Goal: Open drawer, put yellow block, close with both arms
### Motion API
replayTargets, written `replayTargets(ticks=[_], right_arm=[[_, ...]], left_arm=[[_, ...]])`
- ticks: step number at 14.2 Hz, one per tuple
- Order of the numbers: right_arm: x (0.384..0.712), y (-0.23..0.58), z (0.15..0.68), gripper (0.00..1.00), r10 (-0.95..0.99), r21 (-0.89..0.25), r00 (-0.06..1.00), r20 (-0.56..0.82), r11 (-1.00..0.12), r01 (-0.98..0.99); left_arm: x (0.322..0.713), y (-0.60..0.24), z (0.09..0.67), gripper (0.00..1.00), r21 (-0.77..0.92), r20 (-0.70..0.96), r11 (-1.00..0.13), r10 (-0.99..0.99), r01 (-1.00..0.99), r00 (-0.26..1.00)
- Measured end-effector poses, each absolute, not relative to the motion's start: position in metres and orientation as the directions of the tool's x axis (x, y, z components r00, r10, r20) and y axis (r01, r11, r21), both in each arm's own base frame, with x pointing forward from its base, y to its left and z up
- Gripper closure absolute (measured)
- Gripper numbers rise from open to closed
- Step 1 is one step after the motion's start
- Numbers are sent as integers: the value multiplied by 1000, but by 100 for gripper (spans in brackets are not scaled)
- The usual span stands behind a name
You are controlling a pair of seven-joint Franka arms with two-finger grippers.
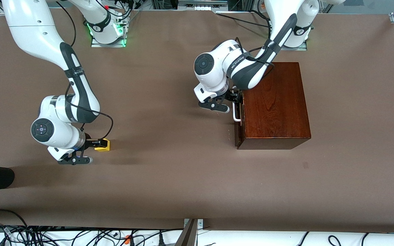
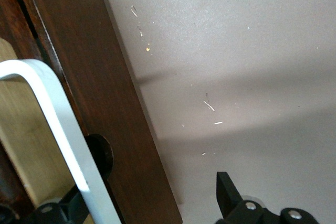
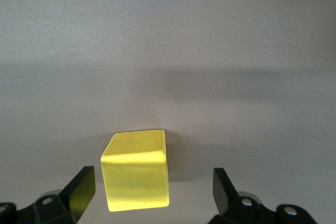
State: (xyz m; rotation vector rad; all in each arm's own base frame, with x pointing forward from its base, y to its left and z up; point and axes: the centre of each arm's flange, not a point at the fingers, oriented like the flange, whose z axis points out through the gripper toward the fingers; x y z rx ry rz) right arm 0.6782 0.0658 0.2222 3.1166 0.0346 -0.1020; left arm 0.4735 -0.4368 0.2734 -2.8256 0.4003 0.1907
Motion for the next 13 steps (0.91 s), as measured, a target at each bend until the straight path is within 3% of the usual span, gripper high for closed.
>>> replayTargets(ticks=[6, 8, 10, 11, 12, 13], right_arm=[[676, 66, 206, 11, 12, 26, 996, -84, -1000, 14], [676, 66, 205, 22, 11, 26, 996, -85, -1000, 14], [676, 67, 205, 26, 13, 24, 996, -85, -1000, 15], [676, 68, 205, 39, 14, 24, 996, -85, -1000, 16], [676, 68, 205, 45, 14, 23, 996, -84, -1000, 16], [676, 68, 205, 45, 14, 23, 996, -84, -1000, 16]], left_arm=[[477, -442, 272, 0, -225, -120, -937, -247, -269, 962], [476, -445, 273, 0, -214, -102, -943, -238, -255, 966], [475, -452, 274, 0, -198, -79, -949, -233, -244, 969], [473, -456, 274, 0, -187, -64, -953, -230, -238, 971], [472, -461, 274, 0, -175, -49, -956, -229, -234, 972], [470, -466, 274, 0, -165, -37, -958, -230, -233, 972]])
